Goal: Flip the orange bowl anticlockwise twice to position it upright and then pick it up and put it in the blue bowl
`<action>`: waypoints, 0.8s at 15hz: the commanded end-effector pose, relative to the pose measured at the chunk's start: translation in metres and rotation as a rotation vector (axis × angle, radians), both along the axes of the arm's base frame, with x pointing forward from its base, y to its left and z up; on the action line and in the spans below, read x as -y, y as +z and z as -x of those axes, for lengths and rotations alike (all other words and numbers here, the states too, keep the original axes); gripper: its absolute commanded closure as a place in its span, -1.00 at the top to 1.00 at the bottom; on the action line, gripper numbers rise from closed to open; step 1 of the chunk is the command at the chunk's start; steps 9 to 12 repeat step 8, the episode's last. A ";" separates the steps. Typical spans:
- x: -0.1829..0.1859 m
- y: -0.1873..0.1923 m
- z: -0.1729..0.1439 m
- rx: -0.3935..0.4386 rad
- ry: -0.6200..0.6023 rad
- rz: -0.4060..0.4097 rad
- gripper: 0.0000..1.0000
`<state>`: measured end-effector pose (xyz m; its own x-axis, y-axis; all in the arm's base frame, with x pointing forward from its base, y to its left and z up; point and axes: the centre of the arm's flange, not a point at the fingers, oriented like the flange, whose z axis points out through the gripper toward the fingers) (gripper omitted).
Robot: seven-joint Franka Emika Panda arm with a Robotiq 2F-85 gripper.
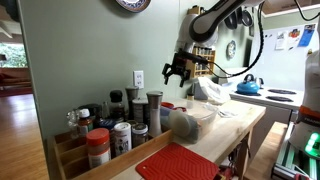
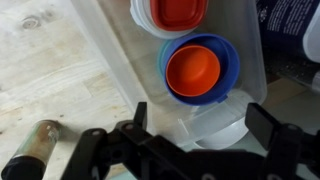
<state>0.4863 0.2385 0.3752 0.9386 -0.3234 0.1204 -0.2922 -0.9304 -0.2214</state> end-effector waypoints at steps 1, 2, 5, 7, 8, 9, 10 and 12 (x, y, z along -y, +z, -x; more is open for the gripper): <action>0.022 0.024 0.037 0.029 0.197 0.053 0.99; 0.024 0.028 0.042 0.041 0.251 0.070 1.00; 0.013 0.029 0.028 0.055 0.265 0.069 1.00; 0.015 0.035 0.030 0.068 0.273 0.071 1.00; 0.015 0.034 0.030 0.067 0.272 0.071 1.00; 0.015 0.034 0.030 0.067 0.272 0.071 1.00; 0.015 0.034 0.030 0.067 0.272 0.071 1.00; 0.015 0.034 0.030 0.067 0.272 0.071 1.00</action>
